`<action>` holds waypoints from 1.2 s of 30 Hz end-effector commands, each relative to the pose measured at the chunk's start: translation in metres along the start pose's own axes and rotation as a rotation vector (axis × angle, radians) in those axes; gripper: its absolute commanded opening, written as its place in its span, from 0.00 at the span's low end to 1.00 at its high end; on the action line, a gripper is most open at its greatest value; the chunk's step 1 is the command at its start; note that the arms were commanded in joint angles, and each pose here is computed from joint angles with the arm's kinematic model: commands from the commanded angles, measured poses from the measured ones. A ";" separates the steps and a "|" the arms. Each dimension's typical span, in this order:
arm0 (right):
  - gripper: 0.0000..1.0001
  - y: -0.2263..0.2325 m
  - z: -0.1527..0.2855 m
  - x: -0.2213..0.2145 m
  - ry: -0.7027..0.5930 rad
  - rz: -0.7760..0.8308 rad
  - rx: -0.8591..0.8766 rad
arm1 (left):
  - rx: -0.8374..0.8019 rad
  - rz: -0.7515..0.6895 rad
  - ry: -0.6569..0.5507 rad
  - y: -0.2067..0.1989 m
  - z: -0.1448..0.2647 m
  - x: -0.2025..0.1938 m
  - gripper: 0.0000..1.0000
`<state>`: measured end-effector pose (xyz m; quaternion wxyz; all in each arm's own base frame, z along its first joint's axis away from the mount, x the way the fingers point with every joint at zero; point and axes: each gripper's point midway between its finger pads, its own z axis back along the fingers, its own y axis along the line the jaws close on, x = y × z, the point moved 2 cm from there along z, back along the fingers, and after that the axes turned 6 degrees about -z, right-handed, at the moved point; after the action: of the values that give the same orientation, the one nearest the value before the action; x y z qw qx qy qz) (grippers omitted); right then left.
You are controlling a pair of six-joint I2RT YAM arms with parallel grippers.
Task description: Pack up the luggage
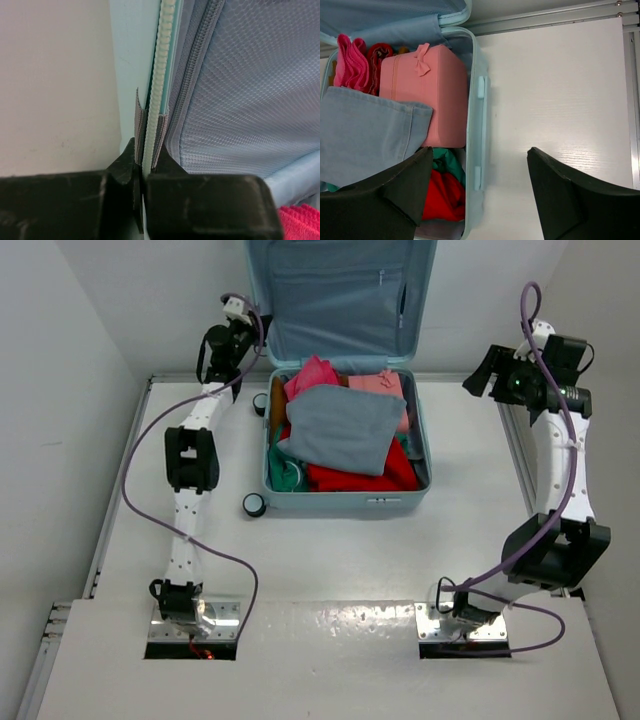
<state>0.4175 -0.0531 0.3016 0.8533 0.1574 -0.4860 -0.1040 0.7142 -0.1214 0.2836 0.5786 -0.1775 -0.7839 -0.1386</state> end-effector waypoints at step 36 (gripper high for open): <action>0.72 -0.082 -0.050 -0.068 0.115 -0.241 0.049 | -0.696 -0.956 0.181 -0.153 0.407 0.158 0.86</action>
<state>0.4072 -0.1098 0.1794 0.8663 0.2194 -0.3982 -0.2069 0.2673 -0.0586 0.3139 0.4926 0.0044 -0.6330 -0.5972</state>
